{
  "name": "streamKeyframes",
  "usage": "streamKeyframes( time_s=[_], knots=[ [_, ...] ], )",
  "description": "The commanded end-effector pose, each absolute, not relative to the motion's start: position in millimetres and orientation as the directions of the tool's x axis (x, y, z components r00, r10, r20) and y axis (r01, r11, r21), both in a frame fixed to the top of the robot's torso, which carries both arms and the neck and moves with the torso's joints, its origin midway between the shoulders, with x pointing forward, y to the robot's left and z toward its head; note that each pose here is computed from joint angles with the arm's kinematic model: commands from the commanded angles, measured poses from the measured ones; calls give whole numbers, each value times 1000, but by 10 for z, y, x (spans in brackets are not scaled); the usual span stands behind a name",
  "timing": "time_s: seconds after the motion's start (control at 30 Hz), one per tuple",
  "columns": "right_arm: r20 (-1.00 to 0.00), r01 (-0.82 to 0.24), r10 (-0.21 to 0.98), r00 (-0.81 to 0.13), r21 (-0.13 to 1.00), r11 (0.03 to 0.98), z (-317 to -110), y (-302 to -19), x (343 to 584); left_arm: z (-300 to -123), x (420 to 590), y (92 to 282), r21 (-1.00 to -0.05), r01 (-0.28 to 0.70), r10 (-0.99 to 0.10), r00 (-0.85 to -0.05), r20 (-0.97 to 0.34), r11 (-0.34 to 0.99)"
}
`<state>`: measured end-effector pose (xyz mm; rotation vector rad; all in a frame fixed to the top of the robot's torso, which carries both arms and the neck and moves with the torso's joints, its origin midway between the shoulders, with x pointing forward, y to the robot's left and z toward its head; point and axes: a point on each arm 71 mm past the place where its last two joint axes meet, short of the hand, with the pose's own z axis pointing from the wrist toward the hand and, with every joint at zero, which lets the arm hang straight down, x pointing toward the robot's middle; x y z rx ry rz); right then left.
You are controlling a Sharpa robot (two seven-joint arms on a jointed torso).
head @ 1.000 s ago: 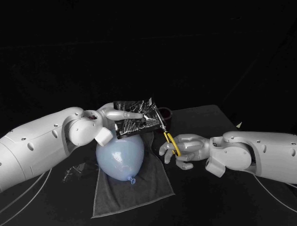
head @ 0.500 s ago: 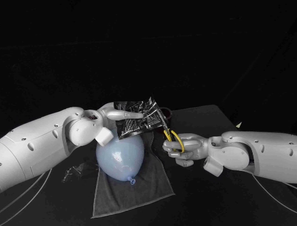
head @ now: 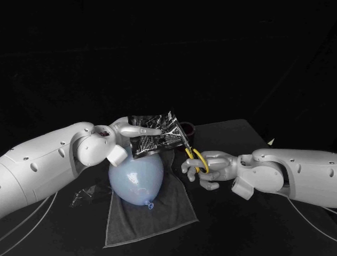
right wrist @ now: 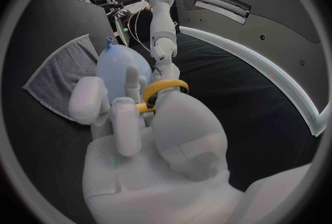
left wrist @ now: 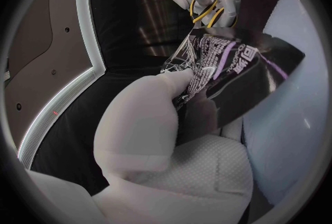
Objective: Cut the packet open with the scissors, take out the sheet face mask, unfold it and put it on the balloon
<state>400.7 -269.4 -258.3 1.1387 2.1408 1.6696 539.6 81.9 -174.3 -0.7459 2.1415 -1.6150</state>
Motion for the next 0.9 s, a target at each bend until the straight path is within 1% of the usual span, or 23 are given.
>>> streamKeyframes(
  time_s=[0.03, 0.47, 0.9],
  knots=[
    [293, 434, 672, -680, 900, 47, -2557, -2686, 4019, -1733, 5380, 794, -961, -178, -584, -812, 21, 213],
    [273, 419, 693, -668, 907, 47, -2552, -2657, 4028, -1723, 5352, 759, -959, -114, -571, -819, -57, 259],
    [265, 400, 722, -639, 917, 18, -2540, -2628, 4083, -1712, 5303, 704, -958, -96, -551, -831, -73, 271]
  ],
)
